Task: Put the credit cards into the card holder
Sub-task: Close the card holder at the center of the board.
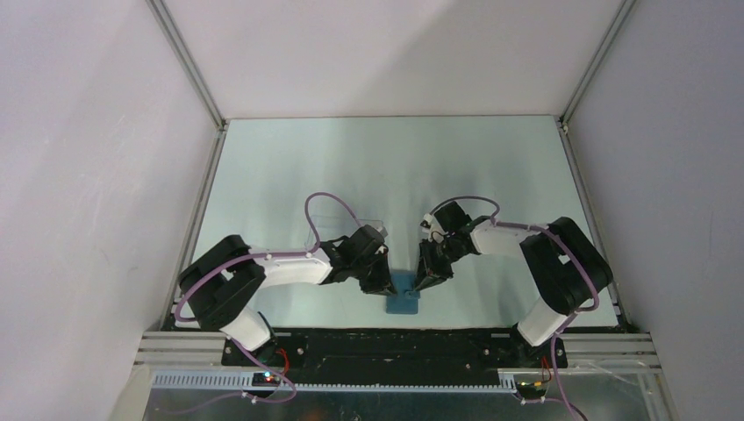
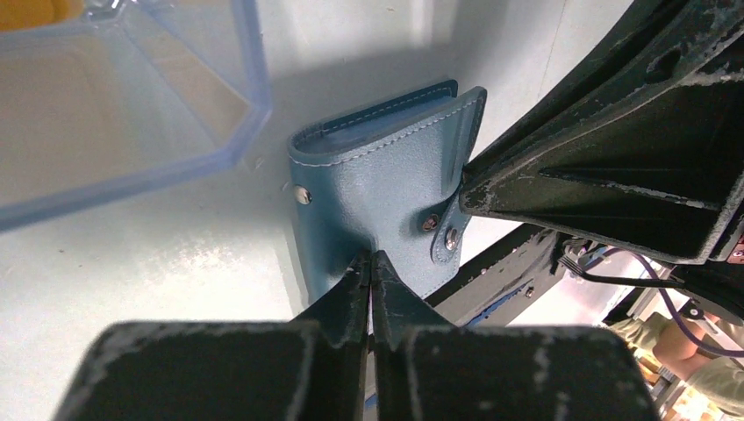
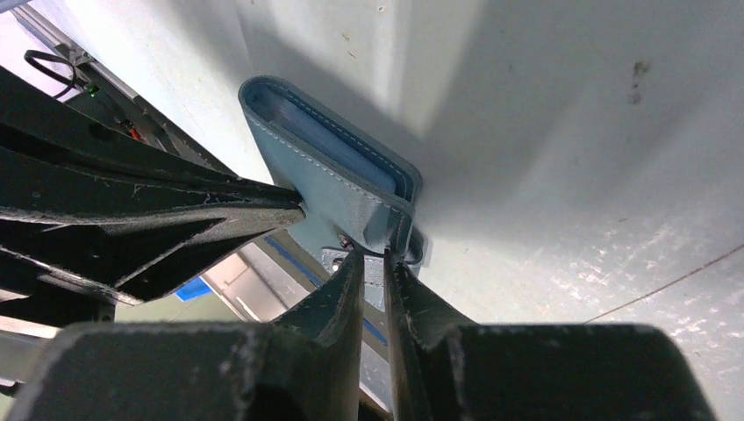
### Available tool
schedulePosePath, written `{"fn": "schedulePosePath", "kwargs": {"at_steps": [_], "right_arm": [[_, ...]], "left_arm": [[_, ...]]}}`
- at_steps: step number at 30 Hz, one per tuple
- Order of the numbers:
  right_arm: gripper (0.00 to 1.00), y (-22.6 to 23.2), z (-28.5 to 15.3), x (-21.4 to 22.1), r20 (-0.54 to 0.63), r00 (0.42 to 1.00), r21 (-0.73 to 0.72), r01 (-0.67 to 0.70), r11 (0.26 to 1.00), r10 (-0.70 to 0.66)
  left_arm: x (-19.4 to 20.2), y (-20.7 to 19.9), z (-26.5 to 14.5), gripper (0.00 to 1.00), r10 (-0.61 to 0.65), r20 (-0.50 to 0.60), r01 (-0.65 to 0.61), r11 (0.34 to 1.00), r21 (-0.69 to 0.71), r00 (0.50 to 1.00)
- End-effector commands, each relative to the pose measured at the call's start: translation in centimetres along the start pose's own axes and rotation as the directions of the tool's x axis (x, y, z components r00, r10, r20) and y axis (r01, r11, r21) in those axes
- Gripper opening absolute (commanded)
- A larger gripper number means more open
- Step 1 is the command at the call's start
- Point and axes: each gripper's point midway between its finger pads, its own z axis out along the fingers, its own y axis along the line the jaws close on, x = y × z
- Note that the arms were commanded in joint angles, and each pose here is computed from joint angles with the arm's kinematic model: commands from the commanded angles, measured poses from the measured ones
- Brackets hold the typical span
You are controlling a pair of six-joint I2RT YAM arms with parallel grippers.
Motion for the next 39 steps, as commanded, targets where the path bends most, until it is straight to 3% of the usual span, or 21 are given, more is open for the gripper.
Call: {"fn": "schedulePosePath", "kwargs": {"at_steps": [1,3,8,14,30,33,39], "right_arm": [[0.18,-0.1,0.9,-0.8,0.011,0.999,0.013,0.032,0.999,-0.032],[0.18,-0.2,1.1,-1.0,0.013,0.999,0.014,0.029,0.999,-0.029],[0.19,-0.4,1.3,-1.1,0.014,1.000,0.017,0.023,1.000,-0.024],[0.19,-0.4,1.4,-1.1,0.012,1.000,0.014,0.023,1.000,-0.023],[0.19,-0.4,1.7,-1.0,0.003,1.000,0.010,0.020,1.000,-0.020],[0.19,-0.4,1.6,-1.0,0.002,1.000,0.008,0.020,1.000,-0.020],[0.22,0.2,1.2,-1.0,0.008,1.000,-0.010,0.030,0.999,-0.030]], "left_arm": [[0.3,-0.7,0.2,0.06,-0.008,-0.001,0.008,1.000,0.025,1.000],[-0.1,-1.8,0.0,0.10,-0.036,0.016,0.034,0.994,0.100,0.999],[-0.7,-2.7,-0.6,0.32,-0.067,0.024,0.061,0.978,0.201,0.997],[-0.8,-3.9,-1.0,0.36,-0.087,0.012,0.080,0.955,0.286,0.996],[-0.1,-2.8,0.4,0.14,-0.121,-0.031,0.125,0.955,0.267,0.992],[-0.2,-2.8,0.4,0.02,-0.118,-0.023,0.120,0.956,0.268,0.993],[-1.0,-3.6,-0.2,0.00,-0.097,0.016,0.089,0.956,0.278,0.995]]}}
